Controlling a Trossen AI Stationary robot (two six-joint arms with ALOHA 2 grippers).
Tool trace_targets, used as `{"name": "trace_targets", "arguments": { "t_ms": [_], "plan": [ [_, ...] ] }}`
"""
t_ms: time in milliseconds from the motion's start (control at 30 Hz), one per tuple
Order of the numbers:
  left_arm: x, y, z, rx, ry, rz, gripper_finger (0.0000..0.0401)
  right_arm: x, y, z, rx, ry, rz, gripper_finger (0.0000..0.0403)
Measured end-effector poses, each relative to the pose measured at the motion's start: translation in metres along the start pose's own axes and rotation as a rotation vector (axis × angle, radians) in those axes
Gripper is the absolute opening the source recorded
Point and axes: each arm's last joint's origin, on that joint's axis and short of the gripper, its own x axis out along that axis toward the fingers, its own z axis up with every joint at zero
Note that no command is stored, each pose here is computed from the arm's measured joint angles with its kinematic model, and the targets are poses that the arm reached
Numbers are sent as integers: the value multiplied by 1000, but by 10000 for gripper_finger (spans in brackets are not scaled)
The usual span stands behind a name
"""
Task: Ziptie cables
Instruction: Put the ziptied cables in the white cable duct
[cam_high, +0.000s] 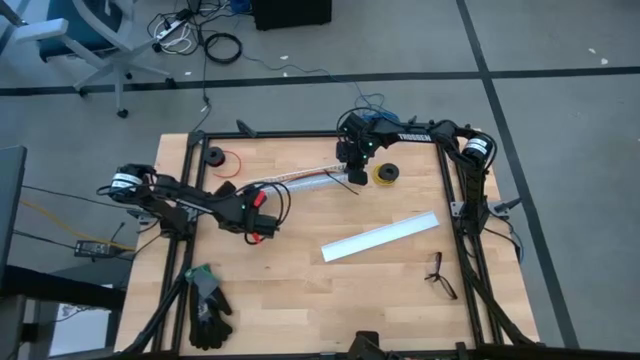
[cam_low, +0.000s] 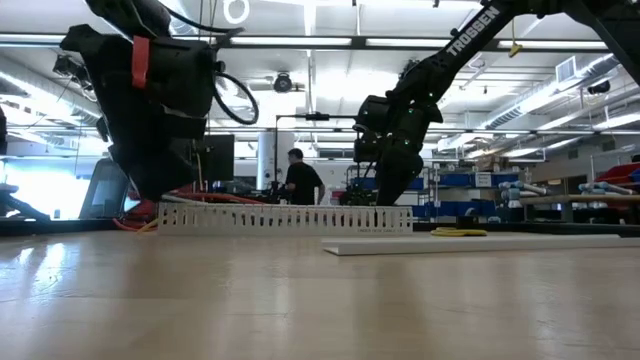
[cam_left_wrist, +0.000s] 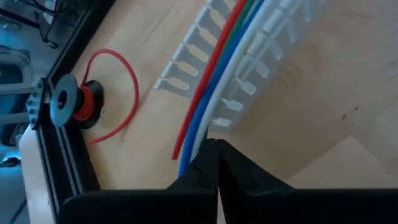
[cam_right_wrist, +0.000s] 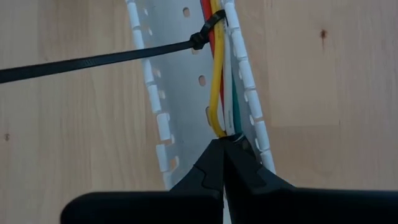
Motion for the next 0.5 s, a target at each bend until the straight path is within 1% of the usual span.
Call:
{"name": "trace_targets", "arguments": {
  "t_ms": [67,233,300,367,433,500],
  "plan": [
    [1,2,1,-4,-6,14,5,0,1,0,-2,0,1,0],
    [7,10,1,14,34,69,5,1,3,1,-8,1,4,0],
    [10,13,-1,2,37,61,5,1,4,2,-10,1,5,0],
    [14,16,-3,-9,40,21,5,1,4,2,-11,2,6,0],
    [19,18,-8,-42,33,-50,5,1,4,2,-11,2,6,0],
    [24,20,-13,-72,23,-152,5,1,4,2,-10,2,6,0]
  ]
}}
